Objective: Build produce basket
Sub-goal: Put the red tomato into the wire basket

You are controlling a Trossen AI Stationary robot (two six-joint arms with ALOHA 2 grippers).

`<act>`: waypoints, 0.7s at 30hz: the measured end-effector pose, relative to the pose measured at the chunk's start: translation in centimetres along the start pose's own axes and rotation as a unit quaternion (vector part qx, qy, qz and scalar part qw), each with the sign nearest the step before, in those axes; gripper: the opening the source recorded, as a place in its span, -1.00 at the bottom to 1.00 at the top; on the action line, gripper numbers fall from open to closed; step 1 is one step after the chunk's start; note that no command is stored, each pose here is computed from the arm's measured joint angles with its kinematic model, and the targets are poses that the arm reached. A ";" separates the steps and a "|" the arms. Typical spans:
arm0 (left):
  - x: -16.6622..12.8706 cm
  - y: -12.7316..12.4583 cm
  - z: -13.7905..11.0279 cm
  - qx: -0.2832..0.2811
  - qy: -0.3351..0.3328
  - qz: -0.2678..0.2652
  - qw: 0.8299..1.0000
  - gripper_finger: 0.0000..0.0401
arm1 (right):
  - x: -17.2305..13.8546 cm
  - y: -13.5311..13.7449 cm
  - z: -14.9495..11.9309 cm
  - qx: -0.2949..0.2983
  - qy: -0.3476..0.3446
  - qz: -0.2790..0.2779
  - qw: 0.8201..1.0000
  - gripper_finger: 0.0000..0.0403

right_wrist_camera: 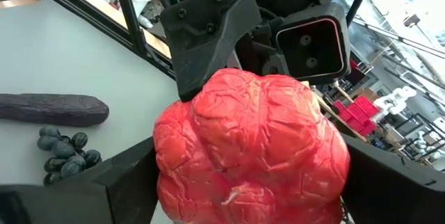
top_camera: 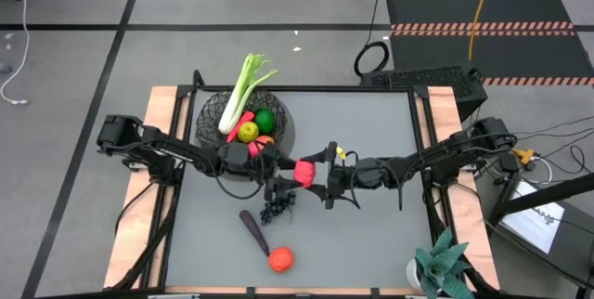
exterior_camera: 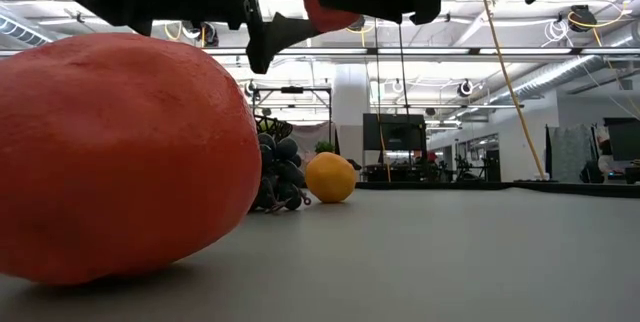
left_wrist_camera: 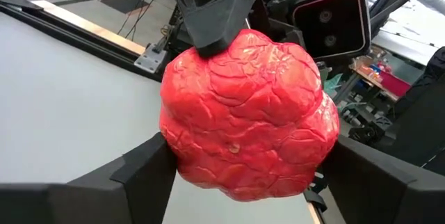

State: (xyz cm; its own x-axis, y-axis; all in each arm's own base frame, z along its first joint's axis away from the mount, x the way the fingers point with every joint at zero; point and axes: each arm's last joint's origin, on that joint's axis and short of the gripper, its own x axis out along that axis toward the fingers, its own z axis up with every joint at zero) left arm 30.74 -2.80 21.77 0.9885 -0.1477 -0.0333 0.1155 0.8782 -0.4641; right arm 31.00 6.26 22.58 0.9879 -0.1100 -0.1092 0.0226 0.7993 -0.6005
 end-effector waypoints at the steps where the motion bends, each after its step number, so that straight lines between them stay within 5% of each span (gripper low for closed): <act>1: 0.0 0.0 0.0 0.000 0.000 0.000 1.000 0.57 | 0.0 0.0 0.0 0.002 0.000 0.001 1.000 0.79; 6: 0.0 0.1 -0.1 0.031 0.005 0.003 0.999 0.66 | -0.1 0.2 0.2 0.028 -0.006 0.003 1.000 0.96; 21: -2.7 -0.8 2.0 0.096 0.046 0.023 0.994 0.61 | -0.3 0.3 0.7 0.137 -0.024 0.037 0.990 0.98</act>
State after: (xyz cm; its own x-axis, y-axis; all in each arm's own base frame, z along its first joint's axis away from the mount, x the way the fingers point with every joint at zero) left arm 28.21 -2.19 24.05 0.9809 -0.1391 -0.1362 0.0961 0.9544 -0.2827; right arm 30.78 6.93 22.97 0.9943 -0.0222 -0.1042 -0.0162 0.9351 -0.3540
